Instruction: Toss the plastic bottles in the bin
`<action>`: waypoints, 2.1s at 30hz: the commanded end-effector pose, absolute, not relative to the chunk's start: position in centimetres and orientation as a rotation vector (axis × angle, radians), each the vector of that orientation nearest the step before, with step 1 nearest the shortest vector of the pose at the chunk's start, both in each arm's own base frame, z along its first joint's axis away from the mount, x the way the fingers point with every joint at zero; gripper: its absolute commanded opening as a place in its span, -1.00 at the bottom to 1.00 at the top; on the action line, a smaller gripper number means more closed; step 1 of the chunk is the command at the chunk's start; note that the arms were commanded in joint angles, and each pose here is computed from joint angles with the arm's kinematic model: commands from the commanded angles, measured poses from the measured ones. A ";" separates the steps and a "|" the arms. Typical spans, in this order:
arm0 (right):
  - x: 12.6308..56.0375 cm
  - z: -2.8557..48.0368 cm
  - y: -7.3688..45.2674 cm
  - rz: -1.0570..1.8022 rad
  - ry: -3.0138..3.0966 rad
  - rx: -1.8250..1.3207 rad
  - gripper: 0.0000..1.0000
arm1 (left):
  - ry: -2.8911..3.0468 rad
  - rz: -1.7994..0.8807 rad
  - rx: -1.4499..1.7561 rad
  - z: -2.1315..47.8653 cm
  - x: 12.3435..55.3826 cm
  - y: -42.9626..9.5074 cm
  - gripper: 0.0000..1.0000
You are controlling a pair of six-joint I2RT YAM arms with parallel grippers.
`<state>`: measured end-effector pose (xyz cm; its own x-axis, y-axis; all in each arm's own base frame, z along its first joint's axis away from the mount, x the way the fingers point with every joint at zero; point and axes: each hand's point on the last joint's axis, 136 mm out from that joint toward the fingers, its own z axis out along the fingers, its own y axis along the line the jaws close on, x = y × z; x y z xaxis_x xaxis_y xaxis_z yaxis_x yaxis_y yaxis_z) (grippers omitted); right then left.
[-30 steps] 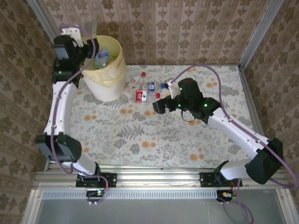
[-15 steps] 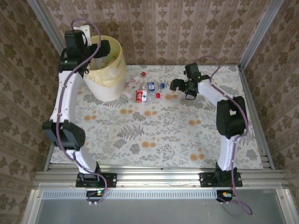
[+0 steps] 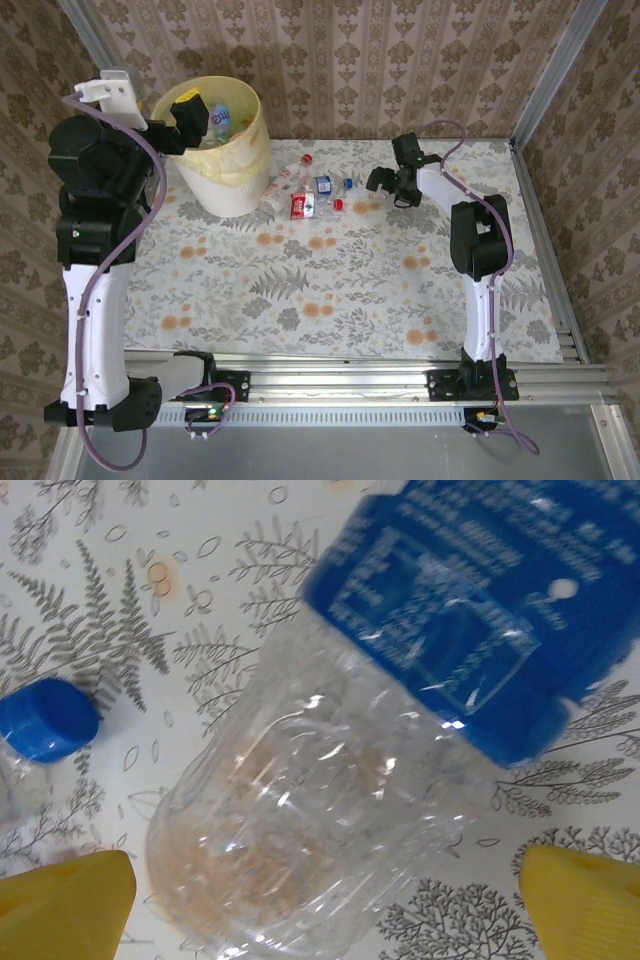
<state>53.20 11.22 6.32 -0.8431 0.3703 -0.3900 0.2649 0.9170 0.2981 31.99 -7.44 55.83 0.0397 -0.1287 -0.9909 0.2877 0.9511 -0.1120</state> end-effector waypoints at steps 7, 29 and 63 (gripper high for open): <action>55.7 3.5 9.5 0.225 2.643 0.627 1.00 | 1.582 -0.315 0.165 52.8 32.6 -8.1 1.00; 53.0 5.7 8.6 0.211 2.577 0.509 0.28 | 1.686 -0.615 0.387 47.0 35.6 -18.5 0.99; 40.7 29.1 16.4 0.564 1.957 -0.108 0.09 | 1.861 -0.987 0.478 36.9 38.3 -31.6 1.00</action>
<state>41.49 16.03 26.49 -0.5267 0.1968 -0.8270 -0.2505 0.8937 0.3723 38.53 -30.89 34.26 -0.5185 -0.0423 -0.8540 0.6438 0.6379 -0.4225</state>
